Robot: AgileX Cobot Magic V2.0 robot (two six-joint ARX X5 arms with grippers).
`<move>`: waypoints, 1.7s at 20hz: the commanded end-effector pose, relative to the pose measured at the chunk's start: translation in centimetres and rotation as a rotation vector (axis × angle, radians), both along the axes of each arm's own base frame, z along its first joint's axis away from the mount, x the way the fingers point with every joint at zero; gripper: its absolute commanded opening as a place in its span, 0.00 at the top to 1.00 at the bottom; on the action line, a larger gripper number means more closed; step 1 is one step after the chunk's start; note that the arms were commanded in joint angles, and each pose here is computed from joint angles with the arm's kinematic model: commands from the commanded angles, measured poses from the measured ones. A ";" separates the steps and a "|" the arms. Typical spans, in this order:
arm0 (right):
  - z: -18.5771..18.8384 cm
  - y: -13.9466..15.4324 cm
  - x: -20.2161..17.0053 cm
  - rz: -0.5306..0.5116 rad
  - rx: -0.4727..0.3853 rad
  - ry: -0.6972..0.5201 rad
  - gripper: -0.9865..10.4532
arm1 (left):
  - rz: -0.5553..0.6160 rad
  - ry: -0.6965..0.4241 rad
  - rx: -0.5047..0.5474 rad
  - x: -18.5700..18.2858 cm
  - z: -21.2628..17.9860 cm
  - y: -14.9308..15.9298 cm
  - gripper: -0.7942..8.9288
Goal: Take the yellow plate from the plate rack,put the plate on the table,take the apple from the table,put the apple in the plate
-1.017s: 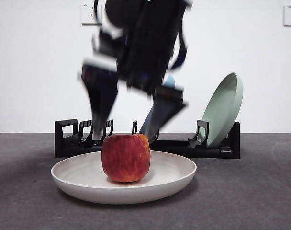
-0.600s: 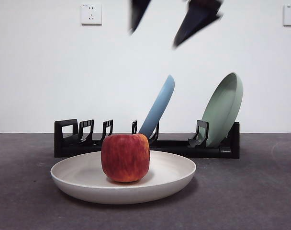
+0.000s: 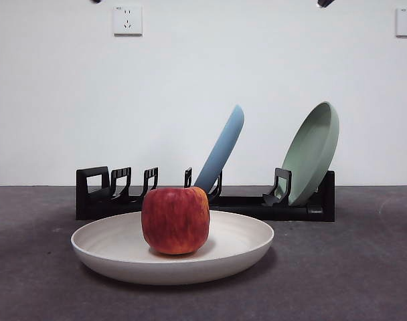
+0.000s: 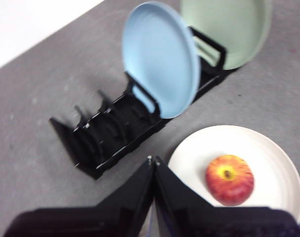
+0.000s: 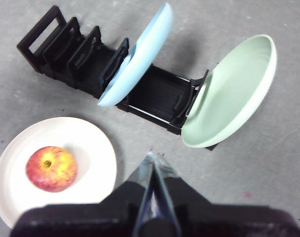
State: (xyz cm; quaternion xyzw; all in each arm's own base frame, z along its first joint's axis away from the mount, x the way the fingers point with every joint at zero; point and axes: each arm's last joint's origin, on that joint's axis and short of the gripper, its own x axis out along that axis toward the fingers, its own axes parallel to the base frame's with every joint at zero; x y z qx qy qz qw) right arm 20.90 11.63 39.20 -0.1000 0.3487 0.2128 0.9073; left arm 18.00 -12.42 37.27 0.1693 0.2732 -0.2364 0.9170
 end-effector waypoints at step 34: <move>-15.6 -3.8 -6.1 -0.065 0.201 -0.110 0.93 | 0.207 -0.129 -0.317 -6.8 -12.4 8.8 0.92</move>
